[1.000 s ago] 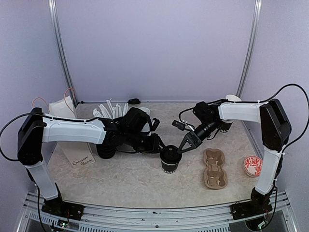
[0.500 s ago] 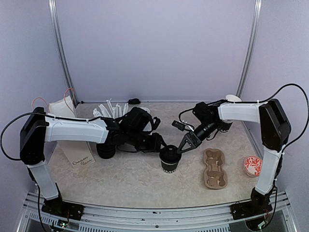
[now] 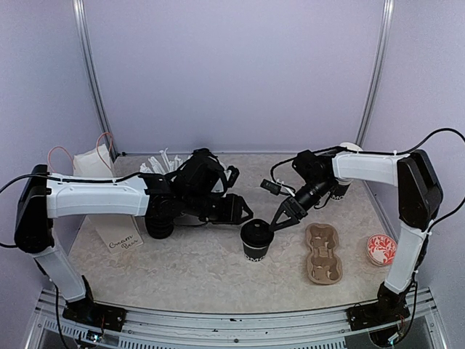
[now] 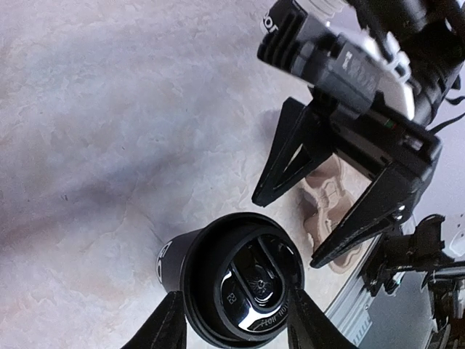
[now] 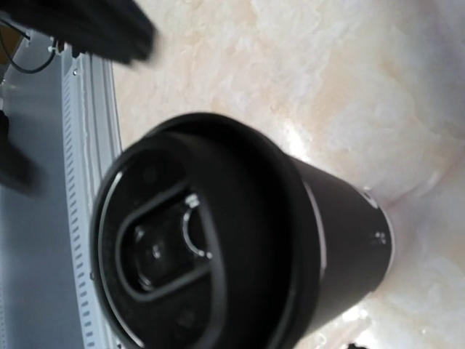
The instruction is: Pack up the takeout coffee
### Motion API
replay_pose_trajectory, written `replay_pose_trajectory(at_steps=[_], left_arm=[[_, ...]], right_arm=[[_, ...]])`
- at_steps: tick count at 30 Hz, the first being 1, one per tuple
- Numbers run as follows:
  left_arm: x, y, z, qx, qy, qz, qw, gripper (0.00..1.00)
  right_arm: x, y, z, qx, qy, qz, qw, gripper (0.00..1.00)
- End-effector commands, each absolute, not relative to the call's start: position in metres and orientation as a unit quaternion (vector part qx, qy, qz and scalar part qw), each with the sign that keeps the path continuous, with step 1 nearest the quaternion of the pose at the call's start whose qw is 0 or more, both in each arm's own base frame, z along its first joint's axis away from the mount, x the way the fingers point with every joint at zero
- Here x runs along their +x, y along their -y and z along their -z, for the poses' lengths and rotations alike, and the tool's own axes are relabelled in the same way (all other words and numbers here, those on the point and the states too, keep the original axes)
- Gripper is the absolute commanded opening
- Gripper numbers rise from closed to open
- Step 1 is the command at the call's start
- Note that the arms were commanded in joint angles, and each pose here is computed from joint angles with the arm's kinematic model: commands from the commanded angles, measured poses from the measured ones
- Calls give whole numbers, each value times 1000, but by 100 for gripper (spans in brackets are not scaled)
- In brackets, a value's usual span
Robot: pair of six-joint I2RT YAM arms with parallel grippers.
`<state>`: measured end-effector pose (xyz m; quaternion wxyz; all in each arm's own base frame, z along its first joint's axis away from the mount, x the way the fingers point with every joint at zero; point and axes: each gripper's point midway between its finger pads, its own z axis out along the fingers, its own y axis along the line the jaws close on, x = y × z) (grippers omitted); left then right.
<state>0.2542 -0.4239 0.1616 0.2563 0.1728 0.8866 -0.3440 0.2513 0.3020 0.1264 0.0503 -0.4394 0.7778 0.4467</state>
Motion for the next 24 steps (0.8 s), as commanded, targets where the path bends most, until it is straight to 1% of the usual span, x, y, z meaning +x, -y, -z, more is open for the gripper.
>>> replay_pose_trajectory(at_steps=[1, 3, 6, 12, 19, 24], left_arm=[[258, 397, -176, 105, -896, 334, 272, 45], [253, 388, -167, 80, -903, 342, 248, 38], [236, 393, -156, 73, -899, 381, 205, 30], [227, 413, -154, 84, -885, 422, 181, 28], [225, 420, -140, 91, -889, 418, 162, 28], [227, 417, -130, 90, -895, 405, 162, 24]], right_arm=[[262, -295, -138, -433, -782, -443, 70, 62], [267, -294, -135, -428, -785, -442, 70, 59], [268, -295, -132, -423, -786, -447, 65, 55], [269, -295, -128, -418, -788, -448, 59, 51], [269, -294, -114, -409, -797, -441, 43, 49], [268, -294, -110, -407, -798, -443, 37, 49]])
